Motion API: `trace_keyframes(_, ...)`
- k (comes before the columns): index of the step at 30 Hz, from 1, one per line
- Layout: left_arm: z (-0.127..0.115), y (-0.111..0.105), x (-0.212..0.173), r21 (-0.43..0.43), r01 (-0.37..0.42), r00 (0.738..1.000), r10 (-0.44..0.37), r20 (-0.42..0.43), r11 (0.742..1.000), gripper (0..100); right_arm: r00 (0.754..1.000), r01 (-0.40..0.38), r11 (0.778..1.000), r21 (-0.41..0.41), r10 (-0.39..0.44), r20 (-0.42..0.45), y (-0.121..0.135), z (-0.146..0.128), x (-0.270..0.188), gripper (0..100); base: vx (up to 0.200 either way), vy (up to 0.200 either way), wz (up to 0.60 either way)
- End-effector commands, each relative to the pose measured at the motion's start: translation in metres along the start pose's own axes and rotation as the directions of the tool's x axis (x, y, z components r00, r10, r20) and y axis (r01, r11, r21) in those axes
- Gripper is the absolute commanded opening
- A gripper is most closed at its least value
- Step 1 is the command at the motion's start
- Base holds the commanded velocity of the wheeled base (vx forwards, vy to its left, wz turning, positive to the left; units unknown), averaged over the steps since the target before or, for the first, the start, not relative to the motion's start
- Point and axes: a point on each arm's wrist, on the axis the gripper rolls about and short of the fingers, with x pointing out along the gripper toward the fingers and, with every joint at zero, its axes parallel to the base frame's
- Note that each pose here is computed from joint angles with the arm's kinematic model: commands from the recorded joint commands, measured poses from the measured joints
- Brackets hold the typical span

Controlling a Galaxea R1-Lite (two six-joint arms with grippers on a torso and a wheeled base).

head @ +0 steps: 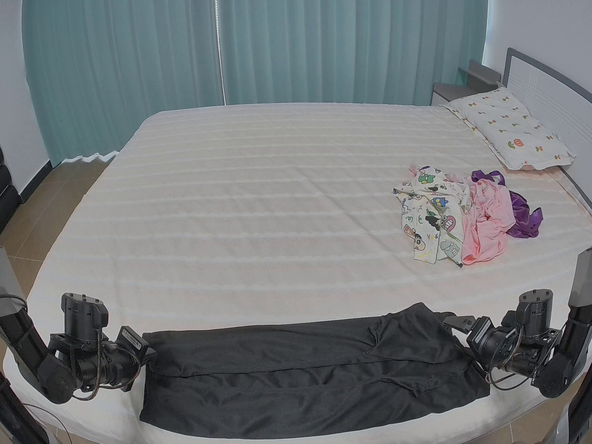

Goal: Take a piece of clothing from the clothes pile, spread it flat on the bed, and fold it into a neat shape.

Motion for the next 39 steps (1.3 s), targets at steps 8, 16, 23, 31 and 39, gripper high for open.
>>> trace_keyframes(8,0.003,-0.006,-0.008,-0.035,0.072,0.997,-0.071,0.034,0.997,0,1.0,-0.023,0.999,-0.026,0.023,-0.016,0.007,-0.008,-0.006,100,0.0,0.0,0.0)
trace_keyframes(16,0.001,-0.002,-0.01,-0.034,0.06,0.998,-0.059,0.031,0.998,0,0.996,0.025,0.999,-0.032,-0.022,0.09,0.008,-0.006,-0.008,100,0.0,0.0,0.0)
trace_keyframes(23,-0.001,0.001,-0.017,-0.026,0.063,0.998,-0.062,0.029,0.998,0,0.993,0.004,0.999,-0.036,0.0,0.116,0.013,-0.004,-0.014,100,0.0,0.0,0.0)
trace_keyframes(31,-0.001,0.002,-0.016,-0.028,0.057,0.998,-0.056,0.028,0.998,0,0.996,-0.039,0.997,-0.068,0.044,0.077,0.023,-0.013,-0.021,100,0.0,0.0,0.0)
trace_keyframes(39,-0.001,0.002,-0.015,-0.033,0.057,0.998,-0.056,0.032,0.998,0,1.0,0.006,0.997,-0.073,-0.008,-0.021,0.018,-0.028,-0.015,100,0.0,0.0,0.0)
